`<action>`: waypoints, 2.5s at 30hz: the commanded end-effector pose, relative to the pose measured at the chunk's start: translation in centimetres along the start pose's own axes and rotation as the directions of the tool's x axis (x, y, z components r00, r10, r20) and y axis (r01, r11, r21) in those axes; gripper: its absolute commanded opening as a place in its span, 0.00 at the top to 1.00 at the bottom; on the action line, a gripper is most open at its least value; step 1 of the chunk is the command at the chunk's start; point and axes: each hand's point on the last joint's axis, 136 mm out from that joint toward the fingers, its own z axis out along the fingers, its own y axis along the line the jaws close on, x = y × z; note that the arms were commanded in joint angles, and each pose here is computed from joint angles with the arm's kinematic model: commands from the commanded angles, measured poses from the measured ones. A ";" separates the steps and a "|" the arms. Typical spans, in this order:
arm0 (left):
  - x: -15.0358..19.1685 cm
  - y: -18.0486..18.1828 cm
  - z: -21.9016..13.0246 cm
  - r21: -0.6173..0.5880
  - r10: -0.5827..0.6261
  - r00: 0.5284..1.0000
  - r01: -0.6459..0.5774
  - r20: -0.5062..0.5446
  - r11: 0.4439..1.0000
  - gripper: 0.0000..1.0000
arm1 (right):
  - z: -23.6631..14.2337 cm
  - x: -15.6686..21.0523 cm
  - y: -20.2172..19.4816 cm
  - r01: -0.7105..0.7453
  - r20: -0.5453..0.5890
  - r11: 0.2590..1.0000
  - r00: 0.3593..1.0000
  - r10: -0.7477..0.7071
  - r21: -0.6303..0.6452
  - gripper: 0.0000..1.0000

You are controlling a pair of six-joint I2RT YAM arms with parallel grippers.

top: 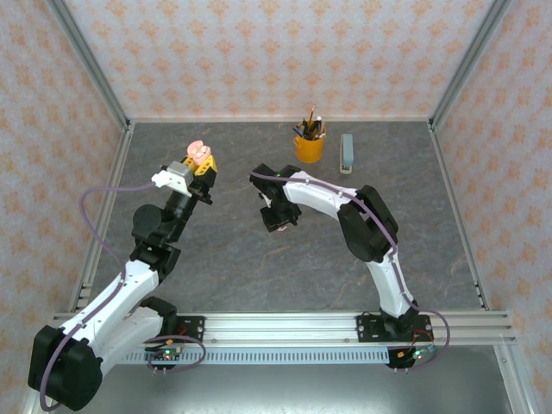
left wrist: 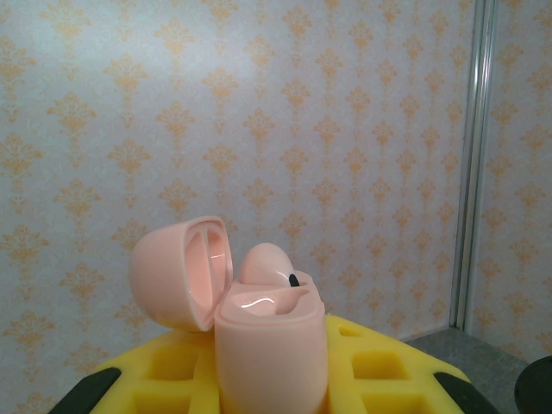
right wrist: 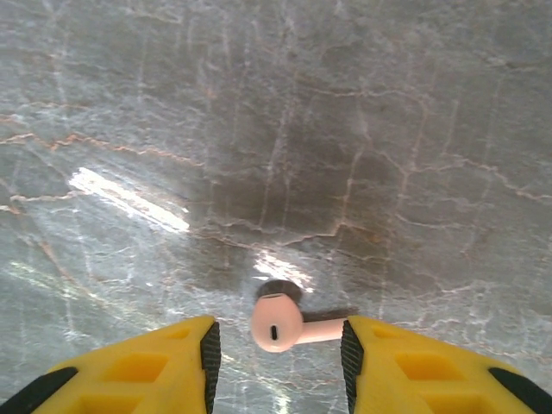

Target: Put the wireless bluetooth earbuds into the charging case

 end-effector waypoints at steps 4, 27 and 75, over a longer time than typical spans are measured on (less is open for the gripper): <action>-0.6 0.3 0.0 -0.011 -0.012 0.999 0.013 0.031 1.000 1.00 | 0.8 0.8 0.9 -0.004 -0.028 0.999 1.000 0.002 -0.048 0.57; -1.0 0.3 -0.1 -0.009 -0.016 0.999 0.017 0.039 1.000 1.00 | 1.9 0.3 -0.7 -0.016 -0.025 0.996 1.000 0.018 0.082 0.61; -1.2 0.3 -0.5 -0.009 -0.026 0.999 0.026 0.046 1.000 1.00 | 0.1 -0.6 1.3 -0.497 0.058 0.863 0.863 0.503 -0.092 0.65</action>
